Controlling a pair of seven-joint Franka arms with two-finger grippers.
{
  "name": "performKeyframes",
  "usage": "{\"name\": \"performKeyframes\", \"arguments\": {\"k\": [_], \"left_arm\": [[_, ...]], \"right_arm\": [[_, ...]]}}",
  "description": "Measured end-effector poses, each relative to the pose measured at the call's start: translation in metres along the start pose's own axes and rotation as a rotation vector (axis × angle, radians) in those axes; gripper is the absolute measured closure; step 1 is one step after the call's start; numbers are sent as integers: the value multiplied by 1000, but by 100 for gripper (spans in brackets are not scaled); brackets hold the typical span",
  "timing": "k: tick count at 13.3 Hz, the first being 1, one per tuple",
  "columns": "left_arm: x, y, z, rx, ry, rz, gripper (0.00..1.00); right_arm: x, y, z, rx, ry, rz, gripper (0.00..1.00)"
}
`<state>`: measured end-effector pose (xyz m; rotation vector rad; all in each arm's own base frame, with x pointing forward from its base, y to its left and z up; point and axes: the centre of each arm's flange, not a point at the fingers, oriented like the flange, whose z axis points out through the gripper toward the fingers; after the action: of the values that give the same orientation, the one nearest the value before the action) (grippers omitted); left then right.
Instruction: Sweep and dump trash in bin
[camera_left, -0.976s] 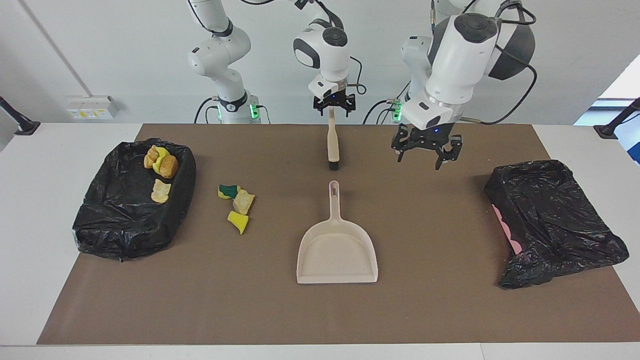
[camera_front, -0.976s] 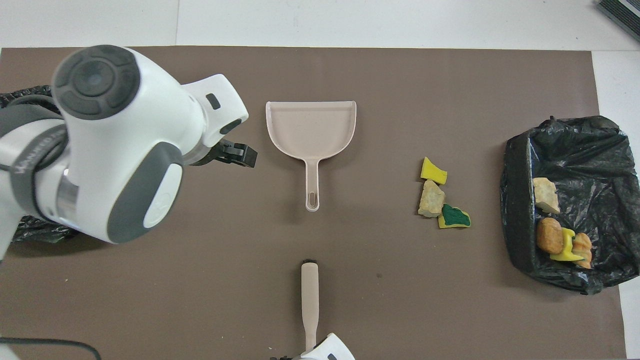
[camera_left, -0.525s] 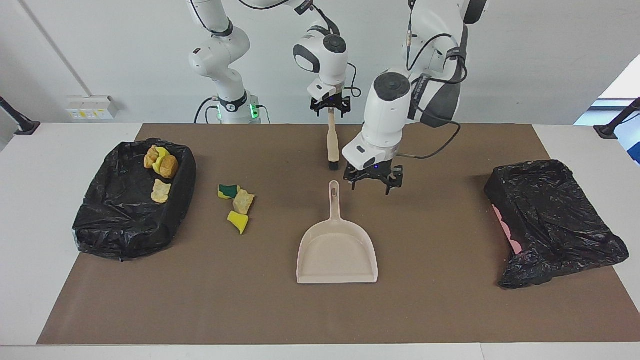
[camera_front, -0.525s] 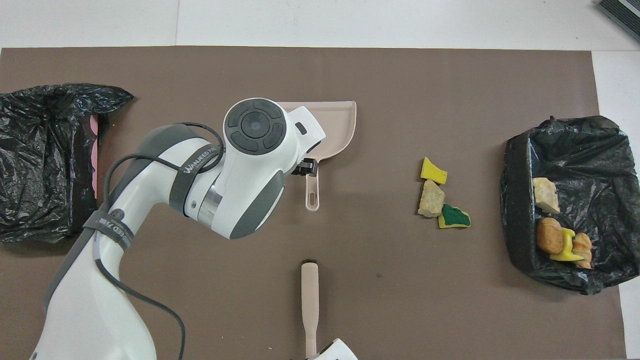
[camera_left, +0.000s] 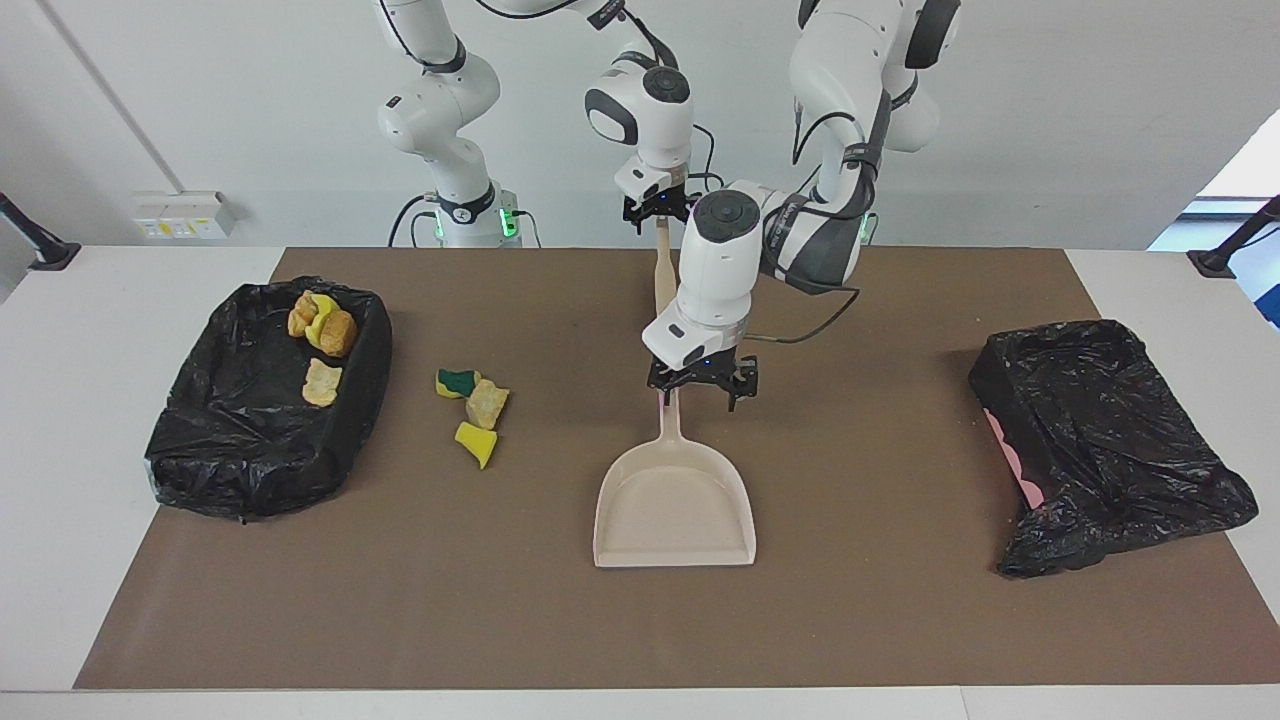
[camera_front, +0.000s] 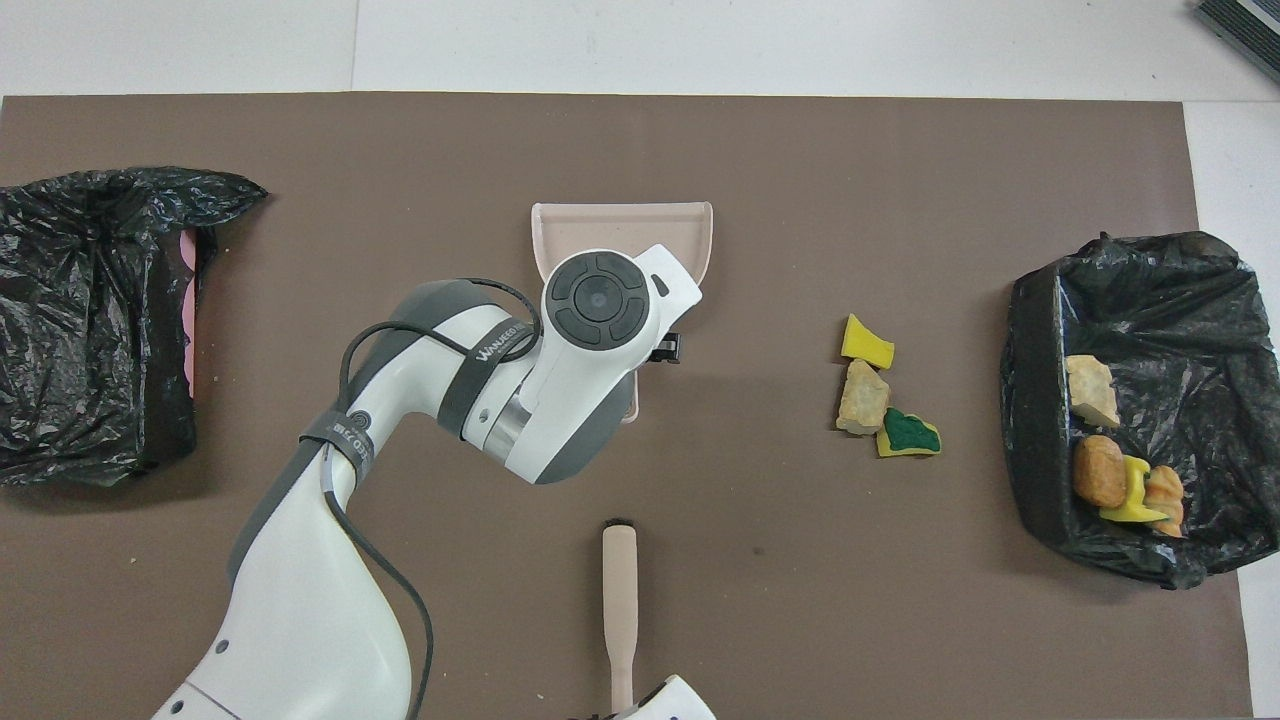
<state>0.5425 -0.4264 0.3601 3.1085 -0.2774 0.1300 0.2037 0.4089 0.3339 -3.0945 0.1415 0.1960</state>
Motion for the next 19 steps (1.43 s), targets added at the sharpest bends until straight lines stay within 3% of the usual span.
{"name": "performKeyframes", "arguments": {"k": [2, 3, 5, 9, 10, 13, 14, 15, 19], "left_arm": [[0, 1, 0, 0, 1, -3, 0], [0, 0, 0, 0, 1, -5, 0], [0, 0, 0, -3, -2, -10, 15], [-2, 0, 5, -2, -12, -12, 19], [-2, 0, 5, -2, -11, -13, 26], [-2, 1, 5, -3, -12, -12, 61], [-2, 1, 4, -3, -12, -12, 61], [-2, 0, 4, -3, -12, -11, 68], [-3, -6, -22, 7, -25, 24, 69]], "right_arm": [[2, 0, -3, 2, 8, -3, 72], [2, 0, -3, 1, 9, -5, 74], [2, 1, -3, -3, 13, -9, 74], [5, 4, -7, -67, 7, -32, 74], [9, 5, -15, -105, -5, -35, 74], [29, 16, -55, -151, -3, -44, 74], [35, 25, -66, -166, 0, -46, 74], [39, 37, -75, -192, -1, -49, 74], [63, 85, -104, -297, -9, -68, 74]]}}
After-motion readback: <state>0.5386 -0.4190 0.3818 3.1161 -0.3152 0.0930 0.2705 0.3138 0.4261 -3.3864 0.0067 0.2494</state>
